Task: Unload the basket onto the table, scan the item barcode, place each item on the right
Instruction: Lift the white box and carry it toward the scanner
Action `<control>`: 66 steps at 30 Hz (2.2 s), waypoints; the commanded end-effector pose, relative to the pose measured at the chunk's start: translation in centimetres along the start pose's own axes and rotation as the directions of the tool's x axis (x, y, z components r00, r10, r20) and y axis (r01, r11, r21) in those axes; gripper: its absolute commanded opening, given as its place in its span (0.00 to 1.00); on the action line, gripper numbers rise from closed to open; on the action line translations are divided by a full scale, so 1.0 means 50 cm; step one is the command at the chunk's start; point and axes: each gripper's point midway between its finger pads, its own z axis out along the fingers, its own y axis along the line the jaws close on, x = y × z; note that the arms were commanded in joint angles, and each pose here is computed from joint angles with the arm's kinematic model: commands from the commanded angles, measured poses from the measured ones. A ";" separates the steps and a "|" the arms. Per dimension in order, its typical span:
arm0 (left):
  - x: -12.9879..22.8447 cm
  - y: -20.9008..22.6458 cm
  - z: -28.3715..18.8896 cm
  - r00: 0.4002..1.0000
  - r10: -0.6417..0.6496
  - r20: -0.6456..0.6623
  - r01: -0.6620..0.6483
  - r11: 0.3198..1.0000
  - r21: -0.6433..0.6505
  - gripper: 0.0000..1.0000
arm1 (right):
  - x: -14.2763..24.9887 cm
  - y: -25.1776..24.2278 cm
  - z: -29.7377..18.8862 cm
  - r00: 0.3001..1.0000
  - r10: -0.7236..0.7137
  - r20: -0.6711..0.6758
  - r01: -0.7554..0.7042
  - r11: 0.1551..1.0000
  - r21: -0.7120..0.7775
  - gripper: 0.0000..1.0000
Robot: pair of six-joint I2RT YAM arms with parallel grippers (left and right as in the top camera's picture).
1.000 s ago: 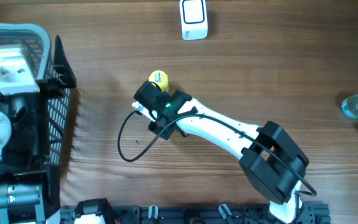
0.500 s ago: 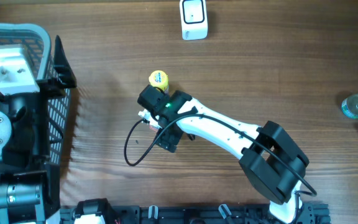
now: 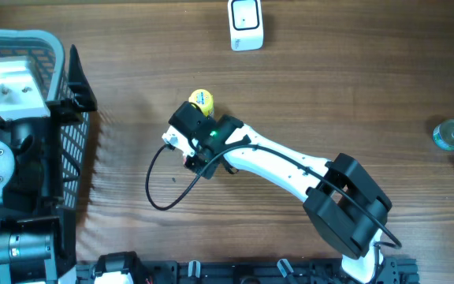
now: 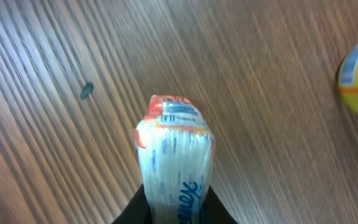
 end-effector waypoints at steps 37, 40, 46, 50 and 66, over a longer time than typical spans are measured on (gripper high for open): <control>0.095 0.006 0.086 0.989 0.009 -0.146 -0.015 0.999 -0.039 1.00 | 0.062 -0.226 -0.580 -0.094 -0.517 0.851 0.548 0.687 0.478 0.05; 0.099 0.006 0.086 0.988 0.010 -0.154 -0.016 0.999 -0.039 1.00 | 0.056 -0.232 -0.588 -0.105 -0.529 0.842 0.550 0.674 0.493 0.05; 0.112 0.004 0.084 0.983 0.012 -0.181 -0.018 0.999 -0.036 1.00 | 0.055 -0.233 -0.589 -0.077 -0.494 0.866 0.555 0.700 0.449 0.04; 0.112 0.004 0.084 0.983 0.012 -0.181 -0.018 0.999 -0.035 1.00 | 0.054 -0.235 -0.587 -0.012 -0.420 0.907 0.561 0.749 0.354 0.05; 0.229 -0.009 0.091 0.921 0.028 -0.389 -0.032 0.999 -0.005 1.00 | 0.012 -0.483 -0.369 0.525 0.611 0.593 -0.421 0.792 -0.443 0.05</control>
